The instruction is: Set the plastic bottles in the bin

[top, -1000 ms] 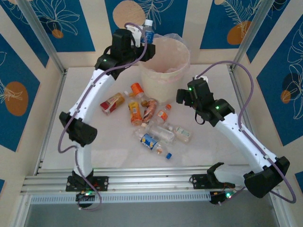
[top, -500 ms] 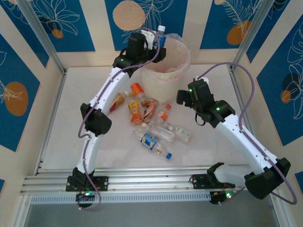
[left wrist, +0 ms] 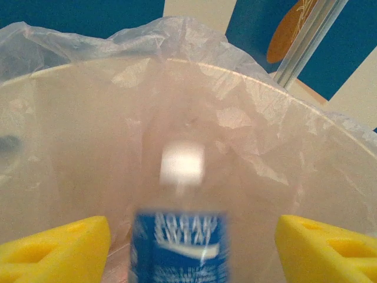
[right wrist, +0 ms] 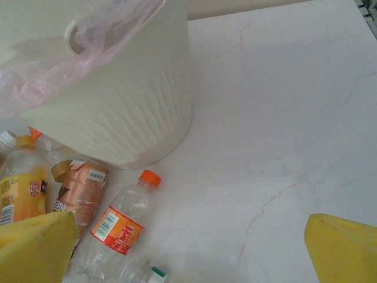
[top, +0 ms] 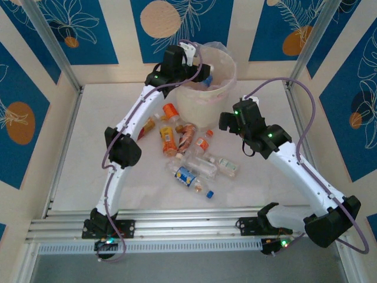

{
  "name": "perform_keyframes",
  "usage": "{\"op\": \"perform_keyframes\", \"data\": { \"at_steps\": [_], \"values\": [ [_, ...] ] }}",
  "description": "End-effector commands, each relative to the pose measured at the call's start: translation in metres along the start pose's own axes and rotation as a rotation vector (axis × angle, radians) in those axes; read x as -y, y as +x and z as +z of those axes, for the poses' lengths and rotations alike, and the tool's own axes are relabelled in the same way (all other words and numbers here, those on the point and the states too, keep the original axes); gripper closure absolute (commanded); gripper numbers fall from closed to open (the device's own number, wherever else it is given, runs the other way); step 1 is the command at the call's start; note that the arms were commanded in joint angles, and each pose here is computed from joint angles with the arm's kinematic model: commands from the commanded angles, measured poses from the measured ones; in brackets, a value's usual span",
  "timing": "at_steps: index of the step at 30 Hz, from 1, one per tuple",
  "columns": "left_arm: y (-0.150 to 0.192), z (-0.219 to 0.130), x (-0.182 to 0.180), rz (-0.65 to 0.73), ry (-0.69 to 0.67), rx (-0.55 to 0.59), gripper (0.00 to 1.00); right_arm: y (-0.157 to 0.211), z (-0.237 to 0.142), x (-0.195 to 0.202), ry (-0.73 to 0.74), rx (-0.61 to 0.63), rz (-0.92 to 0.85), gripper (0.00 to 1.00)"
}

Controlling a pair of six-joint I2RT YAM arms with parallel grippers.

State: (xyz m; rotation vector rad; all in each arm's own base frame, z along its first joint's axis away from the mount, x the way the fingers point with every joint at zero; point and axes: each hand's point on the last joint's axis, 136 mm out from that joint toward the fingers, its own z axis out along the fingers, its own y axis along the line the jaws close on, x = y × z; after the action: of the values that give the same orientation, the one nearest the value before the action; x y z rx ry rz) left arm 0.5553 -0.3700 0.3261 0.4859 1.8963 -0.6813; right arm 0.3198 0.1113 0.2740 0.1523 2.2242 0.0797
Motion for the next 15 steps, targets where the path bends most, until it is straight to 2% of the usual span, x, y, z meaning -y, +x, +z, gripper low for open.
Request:
{"op": "perform_keyframes", "data": {
  "at_steps": [1,9,15],
  "values": [
    [-0.011,-0.001,0.009,0.023,0.022,0.033,0.25,-0.001,0.002,-0.003,-0.005,0.004,0.021,0.01],
    [-0.034,-0.022,0.016,0.037,0.017,0.076,0.23,0.003,0.005,-0.001,0.006,-0.004,0.02,0.01],
    [-0.078,-0.071,0.032,0.067,0.013,0.155,0.14,0.008,0.012,-0.004,0.003,-0.022,0.014,0.01]
  ]
}}
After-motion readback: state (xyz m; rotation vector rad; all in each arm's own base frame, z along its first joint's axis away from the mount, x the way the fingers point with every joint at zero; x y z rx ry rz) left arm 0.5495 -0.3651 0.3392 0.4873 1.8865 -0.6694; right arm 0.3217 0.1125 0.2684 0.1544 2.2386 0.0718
